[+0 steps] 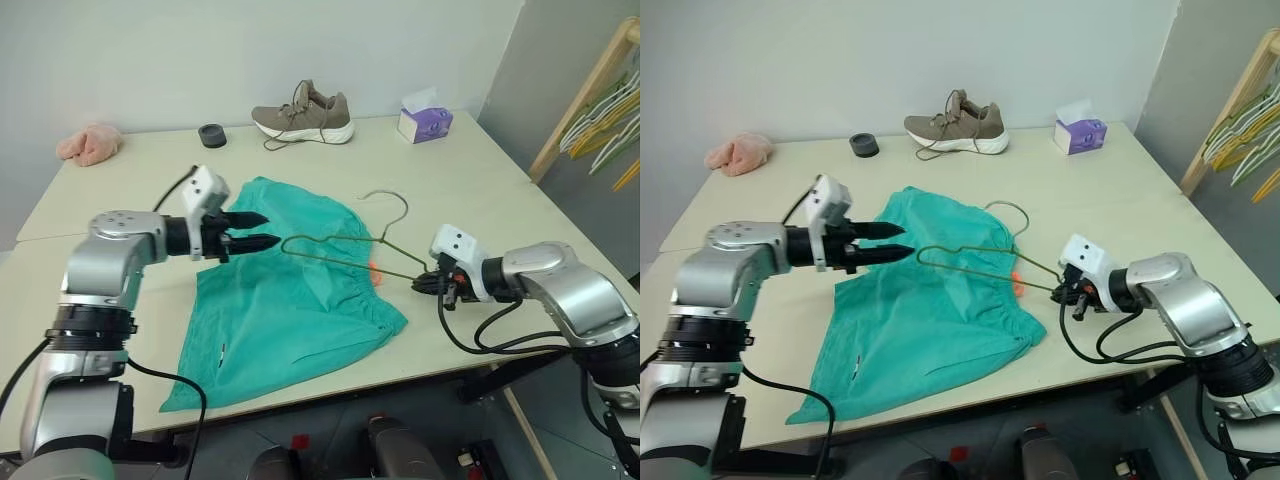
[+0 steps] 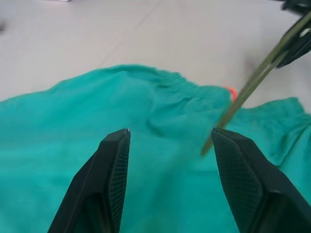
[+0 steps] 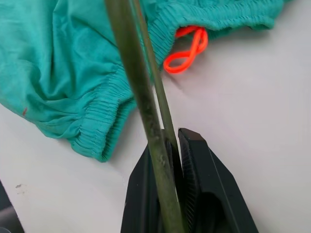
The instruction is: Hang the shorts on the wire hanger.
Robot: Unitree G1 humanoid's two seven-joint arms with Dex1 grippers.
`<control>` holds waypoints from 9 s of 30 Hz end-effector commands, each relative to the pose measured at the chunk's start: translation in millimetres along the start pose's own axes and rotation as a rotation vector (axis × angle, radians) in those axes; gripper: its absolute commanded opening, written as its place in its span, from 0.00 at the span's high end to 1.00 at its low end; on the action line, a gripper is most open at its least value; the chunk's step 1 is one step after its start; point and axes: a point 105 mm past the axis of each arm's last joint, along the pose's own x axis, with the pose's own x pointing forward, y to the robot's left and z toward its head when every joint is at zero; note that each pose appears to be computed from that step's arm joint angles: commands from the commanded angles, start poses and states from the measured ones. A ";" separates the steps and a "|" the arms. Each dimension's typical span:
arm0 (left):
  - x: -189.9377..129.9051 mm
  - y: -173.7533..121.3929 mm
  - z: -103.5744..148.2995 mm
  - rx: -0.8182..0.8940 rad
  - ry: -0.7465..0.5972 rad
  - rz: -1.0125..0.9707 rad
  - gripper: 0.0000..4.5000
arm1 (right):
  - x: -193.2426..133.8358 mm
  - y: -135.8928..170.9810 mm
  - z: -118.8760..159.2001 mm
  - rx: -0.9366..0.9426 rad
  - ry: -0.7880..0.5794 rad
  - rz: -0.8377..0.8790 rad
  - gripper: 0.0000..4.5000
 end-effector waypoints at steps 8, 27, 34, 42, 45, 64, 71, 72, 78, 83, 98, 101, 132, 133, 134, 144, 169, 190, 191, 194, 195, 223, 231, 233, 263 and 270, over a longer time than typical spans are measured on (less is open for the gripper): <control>1.2 -48.0 -63.8 -0.043 0.142 -0.144 0.38 | -55.4 -22.0 -63.1 0.339 0.043 -0.219 1.00; 13.0 -14.2 -38.4 -0.016 -0.020 0.108 0.38 | -35.3 -9.9 -86.4 0.447 0.101 -0.155 1.00; 1.4 12.1 -36.8 0.017 -0.042 0.265 0.38 | -34.5 -13.3 -58.8 0.395 0.036 -0.132 1.00; 0.8 21.5 -39.3 0.040 -0.044 0.321 0.38 | -10.3 9.1 -52.6 0.371 0.045 -0.046 1.00; 3.0 19.4 -40.8 0.050 -0.038 0.313 0.38 | -7.6 8.4 -52.7 0.370 0.037 -0.050 1.00; 19.1 -16.1 -22.2 0.132 -0.144 0.123 0.38 | -32.2 9.6 -86.1 0.799 0.035 -0.113 1.00; 16.4 -8.9 -21.3 0.144 -0.138 0.153 0.38 | -29.9 25.3 -83.7 0.836 0.073 -0.030 1.00; 16.3 -8.7 -21.6 0.145 -0.136 0.155 0.38 | -29.8 26.5 -83.4 0.841 0.080 -0.023 1.00; 15.9 -8.5 -23.1 0.145 -0.134 0.166 0.38 | -34.4 33.8 -73.2 0.827 0.086 0.053 1.00; 15.4 -7.7 -23.0 0.147 -0.134 0.177 0.38 | -33.0 28.4 -67.8 0.812 0.081 0.059 1.00; 10.8 0.4 -19.8 0.163 -0.138 0.234 0.38 | 3.6 27.3 -50.3 0.826 0.117 0.141 1.00; 9.1 0.7 -20.5 0.171 -0.132 0.241 0.38 | 11.7 20.2 -46.6 0.886 0.103 0.138 1.00; -15.7 30.6 23.4 0.211 -0.258 0.389 0.07 | 66.9 31.4 45.7 0.294 -0.293 -0.075 1.00; -20.2 33.6 32.5 0.246 -0.266 0.397 0.00 | 67.7 30.4 45.9 0.244 -0.288 -0.090 1.00; -24.3 36.0 40.3 0.279 -0.271 0.403 0.00 | 68.3 29.7 46.1 0.209 -0.287 -0.100 1.00; -29.4 14.3 37.9 0.554 0.020 0.093 0.00 | 69.0 21.6 45.9 -0.094 -0.270 -0.158 1.00; 16.1 -12.8 -6.9 0.616 0.178 -0.192 0.40 | 59.9 31.8 76.7 -0.481 -0.359 -0.185 1.00; 8.5 -12.1 -20.6 0.537 0.228 -0.192 1.00 | 47.4 39.1 75.2 -0.805 -0.376 -0.143 0.83; 7.8 -12.1 -21.3 0.534 0.233 -0.193 1.00 | 44.4 34.8 70.9 -0.824 -0.357 -0.145 0.76; 5.6 -12.1 -24.1 0.526 0.251 -0.198 1.00 | 33.3 20.2 60.5 -0.874 -0.308 -0.169 0.51; 5.0 -11.9 -24.7 0.525 0.255 -0.197 1.00 | 29.8 15.8 57.6 -0.882 -0.295 -0.177 0.45; -4.8 3.0 5.0 0.398 0.118 -0.046 1.00 | 78.1 68.8 33.9 0.637 -0.336 0.008 0.00; -5.5 2.5 5.5 0.401 0.109 -0.035 1.00 | 103.9 74.3 45.6 0.719 -0.345 0.044 0.22; -6.0 3.1 6.2 0.403 0.103 -0.026 1.00 | 106.2 76.7 47.4 0.695 -0.341 0.046 0.38; -58.0 -30.1 -2.0 0.197 0.204 -0.147 1.00 | 21.7 -39.5 19.7 0.217 -0.378 -0.433 1.00; -59.7 -27.2 -3.9 0.215 0.224 -0.137 1.00 | 13.6 -42.6 13.4 0.219 -0.361 -0.447 1.00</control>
